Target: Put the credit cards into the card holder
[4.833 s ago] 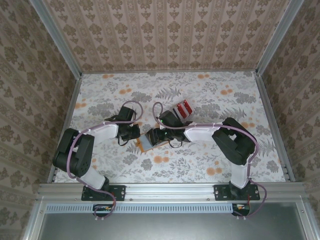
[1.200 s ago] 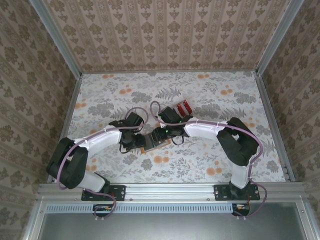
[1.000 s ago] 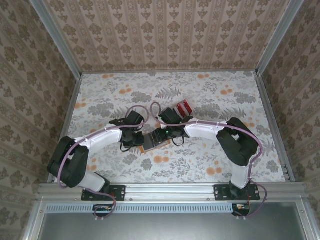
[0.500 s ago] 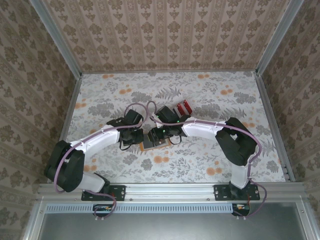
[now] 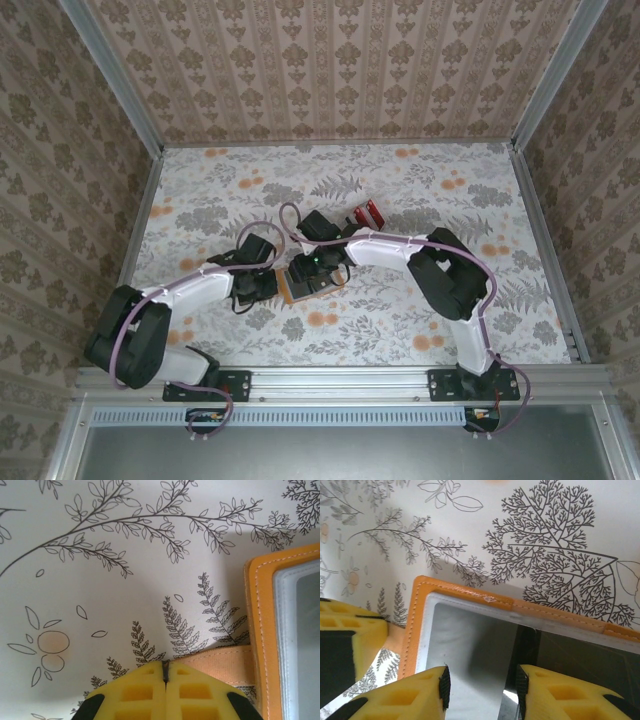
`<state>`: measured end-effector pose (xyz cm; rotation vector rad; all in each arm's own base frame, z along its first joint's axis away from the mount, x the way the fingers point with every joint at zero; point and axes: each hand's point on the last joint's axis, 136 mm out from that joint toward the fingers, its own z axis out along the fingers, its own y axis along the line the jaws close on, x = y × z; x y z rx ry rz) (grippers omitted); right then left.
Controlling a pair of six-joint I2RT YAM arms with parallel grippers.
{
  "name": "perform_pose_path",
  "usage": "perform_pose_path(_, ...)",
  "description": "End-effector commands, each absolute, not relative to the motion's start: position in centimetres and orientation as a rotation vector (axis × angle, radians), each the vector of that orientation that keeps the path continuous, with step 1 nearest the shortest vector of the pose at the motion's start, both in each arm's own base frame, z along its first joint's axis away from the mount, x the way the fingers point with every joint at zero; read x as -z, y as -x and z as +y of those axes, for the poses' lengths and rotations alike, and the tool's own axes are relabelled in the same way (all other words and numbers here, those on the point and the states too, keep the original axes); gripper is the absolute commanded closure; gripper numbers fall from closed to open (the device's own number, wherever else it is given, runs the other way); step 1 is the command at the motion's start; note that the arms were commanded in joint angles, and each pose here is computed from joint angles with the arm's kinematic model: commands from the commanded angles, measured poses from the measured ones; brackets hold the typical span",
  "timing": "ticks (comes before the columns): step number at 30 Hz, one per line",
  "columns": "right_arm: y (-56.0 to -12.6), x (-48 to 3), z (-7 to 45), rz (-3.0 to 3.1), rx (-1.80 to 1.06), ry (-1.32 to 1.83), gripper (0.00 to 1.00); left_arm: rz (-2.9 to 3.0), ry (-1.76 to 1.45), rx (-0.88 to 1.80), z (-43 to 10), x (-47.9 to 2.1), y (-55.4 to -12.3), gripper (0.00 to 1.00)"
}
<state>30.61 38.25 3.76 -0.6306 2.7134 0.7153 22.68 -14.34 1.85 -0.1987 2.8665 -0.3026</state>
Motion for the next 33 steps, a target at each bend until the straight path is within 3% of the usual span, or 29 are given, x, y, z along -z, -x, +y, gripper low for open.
perform_pose_path(1, -30.8, -2.8, 37.8, 2.741, -0.608, 0.651, 0.58, 2.852, 0.227, 0.331, -14.3, -1.9, -22.7, 1.0)
perform_pose_path(13, -29.6, -3.4, 40.0, 2.737, -0.73, 0.678, 0.58, 2.838, 0.23, 0.349, -14.4, -2.1, -23.0, 1.0)
perform_pose_path(22, -29.7, -6.1, 38.2, 2.685, -0.635, 0.721, 0.57, 2.744, 0.201, 0.406, -14.8, -5.4, -24.3, 1.0)
perform_pose_path(33, -28.4, -5.3, 39.0, 2.71, -0.654, 0.747, 0.49, 2.609, 0.209, 0.559, -15.8, -10.0, -24.9, 1.0)
